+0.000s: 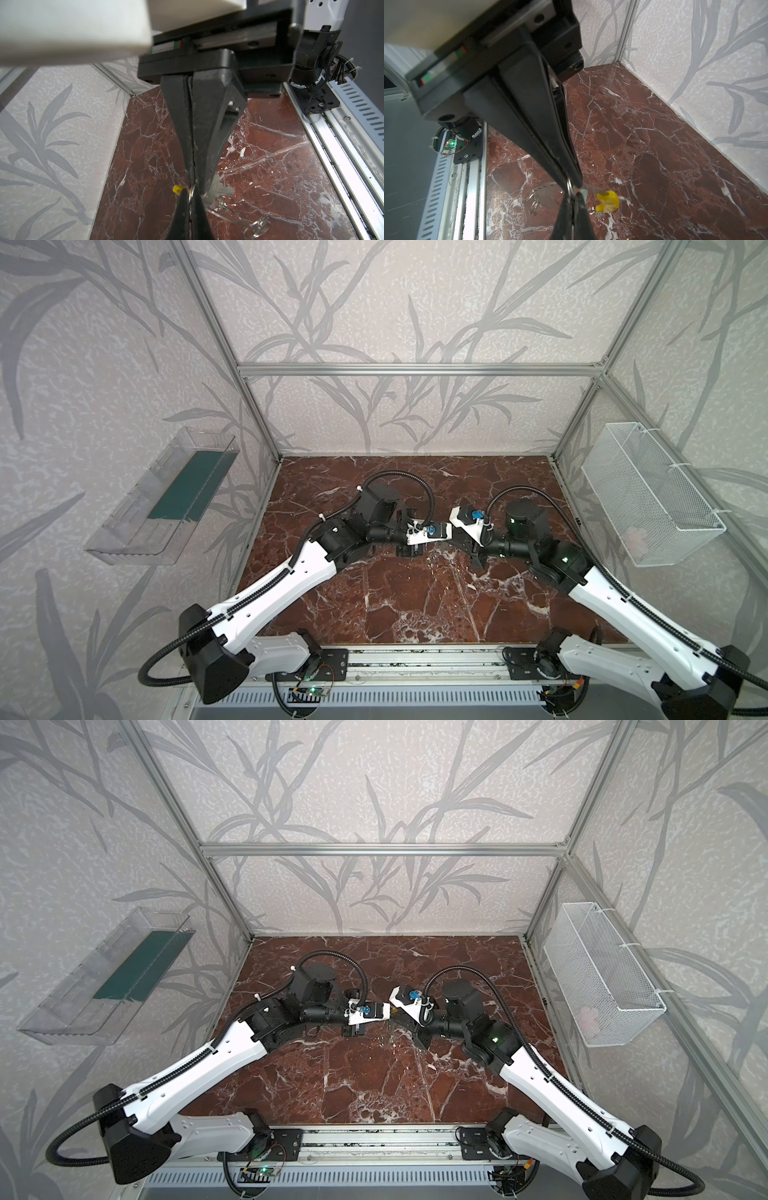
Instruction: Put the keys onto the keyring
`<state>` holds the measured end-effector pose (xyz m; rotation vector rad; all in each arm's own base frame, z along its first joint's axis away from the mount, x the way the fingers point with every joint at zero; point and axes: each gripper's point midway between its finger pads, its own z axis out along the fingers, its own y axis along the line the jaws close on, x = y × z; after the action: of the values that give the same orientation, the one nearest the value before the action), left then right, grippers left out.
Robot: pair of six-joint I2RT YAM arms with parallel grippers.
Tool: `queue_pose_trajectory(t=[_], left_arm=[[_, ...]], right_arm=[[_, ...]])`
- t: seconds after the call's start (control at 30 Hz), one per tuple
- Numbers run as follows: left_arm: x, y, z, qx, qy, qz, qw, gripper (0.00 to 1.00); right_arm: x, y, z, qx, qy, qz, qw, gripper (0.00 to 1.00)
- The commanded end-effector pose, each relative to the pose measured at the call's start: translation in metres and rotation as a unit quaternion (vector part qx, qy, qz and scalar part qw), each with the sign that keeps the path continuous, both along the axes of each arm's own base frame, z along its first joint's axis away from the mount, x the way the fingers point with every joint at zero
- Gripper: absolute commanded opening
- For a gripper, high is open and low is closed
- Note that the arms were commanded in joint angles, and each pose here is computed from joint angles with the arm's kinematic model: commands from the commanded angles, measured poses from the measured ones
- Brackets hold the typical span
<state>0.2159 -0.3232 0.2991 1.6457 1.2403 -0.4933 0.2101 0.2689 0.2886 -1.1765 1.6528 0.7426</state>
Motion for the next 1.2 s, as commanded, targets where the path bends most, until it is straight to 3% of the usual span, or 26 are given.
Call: queue_pose_trajectory(t=[0.0,0.07,0.17,0.4,0.7,0.77,1.0,1.17], left_arm=[[-0.003,-0.007,0.013,-0.021,-0.007,-0.018,1.0,0.0],[0.0,-0.007,0.014,-0.027,-0.006,-0.008,1.0,0.0],[0.004,-0.005,0.021,-0.045,-0.013,0.007,0.999,0.0],[0.009,-0.006,0.038,-0.097,-0.014,0.028,0.995,0.0],[0.01,-0.007,0.041,-0.114,-0.009,0.033,0.993,0.0],[0.01,-0.007,0.042,-0.117,-0.01,0.033,0.993,0.0],[0.01,-0.006,0.049,-0.139,-0.01,0.036,0.99,0.0],[0.006,-0.002,0.061,-0.183,0.003,0.023,0.983,0.0]], right_arm=[[0.0,0.001,0.023,0.031,-0.031,-0.002,0.999,0.05],[0.005,-0.005,0.019,0.024,-0.037,-0.025,0.999,0.19],[0.011,-0.016,0.013,0.033,-0.037,-0.053,0.997,0.26],[0.017,-0.03,0.011,0.086,-0.02,-0.089,0.992,0.27],[0.014,-0.02,0.021,0.125,-0.012,-0.061,0.99,0.29],[0.014,-0.017,0.02,0.125,-0.009,-0.055,0.991,0.28],[0.014,-0.016,0.015,0.114,-0.005,-0.051,0.992,0.03],[0.012,-0.018,0.014,0.113,-0.003,-0.042,0.993,0.0]])
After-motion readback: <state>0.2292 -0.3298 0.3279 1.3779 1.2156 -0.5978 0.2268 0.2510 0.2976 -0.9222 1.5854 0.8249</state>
